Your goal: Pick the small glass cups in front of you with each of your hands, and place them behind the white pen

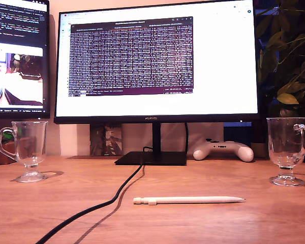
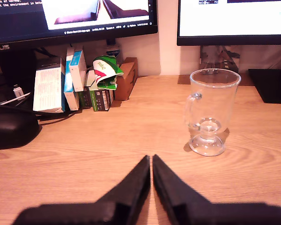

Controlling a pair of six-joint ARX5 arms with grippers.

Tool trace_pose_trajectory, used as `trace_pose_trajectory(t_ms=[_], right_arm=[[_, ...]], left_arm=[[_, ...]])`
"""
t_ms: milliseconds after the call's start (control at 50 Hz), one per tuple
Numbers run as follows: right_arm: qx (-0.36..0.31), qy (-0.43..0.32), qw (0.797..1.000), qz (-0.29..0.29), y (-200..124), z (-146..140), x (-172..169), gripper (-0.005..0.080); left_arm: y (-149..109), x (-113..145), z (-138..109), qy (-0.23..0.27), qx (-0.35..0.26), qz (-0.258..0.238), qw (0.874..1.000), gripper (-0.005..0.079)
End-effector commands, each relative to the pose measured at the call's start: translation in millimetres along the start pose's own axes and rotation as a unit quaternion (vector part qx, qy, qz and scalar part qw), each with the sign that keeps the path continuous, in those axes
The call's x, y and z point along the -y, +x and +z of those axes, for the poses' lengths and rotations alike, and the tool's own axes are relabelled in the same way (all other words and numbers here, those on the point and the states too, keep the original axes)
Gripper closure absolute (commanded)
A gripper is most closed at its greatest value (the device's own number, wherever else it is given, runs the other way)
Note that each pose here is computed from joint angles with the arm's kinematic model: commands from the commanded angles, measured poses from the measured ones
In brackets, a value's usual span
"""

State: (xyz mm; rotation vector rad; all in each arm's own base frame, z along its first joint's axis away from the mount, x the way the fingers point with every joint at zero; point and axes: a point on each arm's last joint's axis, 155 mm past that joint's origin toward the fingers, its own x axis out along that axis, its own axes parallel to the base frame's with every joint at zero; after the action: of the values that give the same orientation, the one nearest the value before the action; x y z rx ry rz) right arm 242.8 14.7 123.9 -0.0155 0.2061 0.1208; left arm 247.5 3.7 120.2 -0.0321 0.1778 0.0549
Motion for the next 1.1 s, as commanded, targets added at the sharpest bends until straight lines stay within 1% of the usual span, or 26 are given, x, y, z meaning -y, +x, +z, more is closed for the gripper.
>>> trace_pose_trajectory(t_ms=[0, 880, 940, 960, 1020, 1080], right_arm=[[0.001, 0.000, 1.000, 0.002, 1.3, -3.0, -1.0, 0.0765], [0.003, 0.004, 1.000, 0.003, 1.3, -1.6, -1.4, 0.0765], [0.001, 0.017, 1.000, 0.008, 1.3, -2.5, -3.3, 0.0765], [0.002, 0.027, 1.000, 0.012, 1.2, -2.3, -4.8, 0.0765], [0.003, 0.049, 0.999, 0.021, 1.2, -1.4, -7.7, 0.0765], [0.006, 0.093, 0.995, 0.026, 1.1, 0.6, -9.3, 0.0765]], left_arm=[[2.1, -0.6, -16.1, 0.003, -0.019, 0.001, 1.000, 0.0761], [2.1, 0.1, -15.5, 0.002, -0.018, -0.001, 1.000, 0.0761], [2.0, 5.1, -15.8, -0.006, -0.019, -0.014, 1.000, 0.0761], [2.0, 7.2, -15.8, -0.025, -0.019, -0.019, 0.999, 0.0761], [1.4, 15.5, -15.6, -0.052, -0.021, -0.041, 0.998, 0.0761], [0.5, 24.8, -15.5, -0.075, -0.024, -0.066, 0.995, 0.0761]])
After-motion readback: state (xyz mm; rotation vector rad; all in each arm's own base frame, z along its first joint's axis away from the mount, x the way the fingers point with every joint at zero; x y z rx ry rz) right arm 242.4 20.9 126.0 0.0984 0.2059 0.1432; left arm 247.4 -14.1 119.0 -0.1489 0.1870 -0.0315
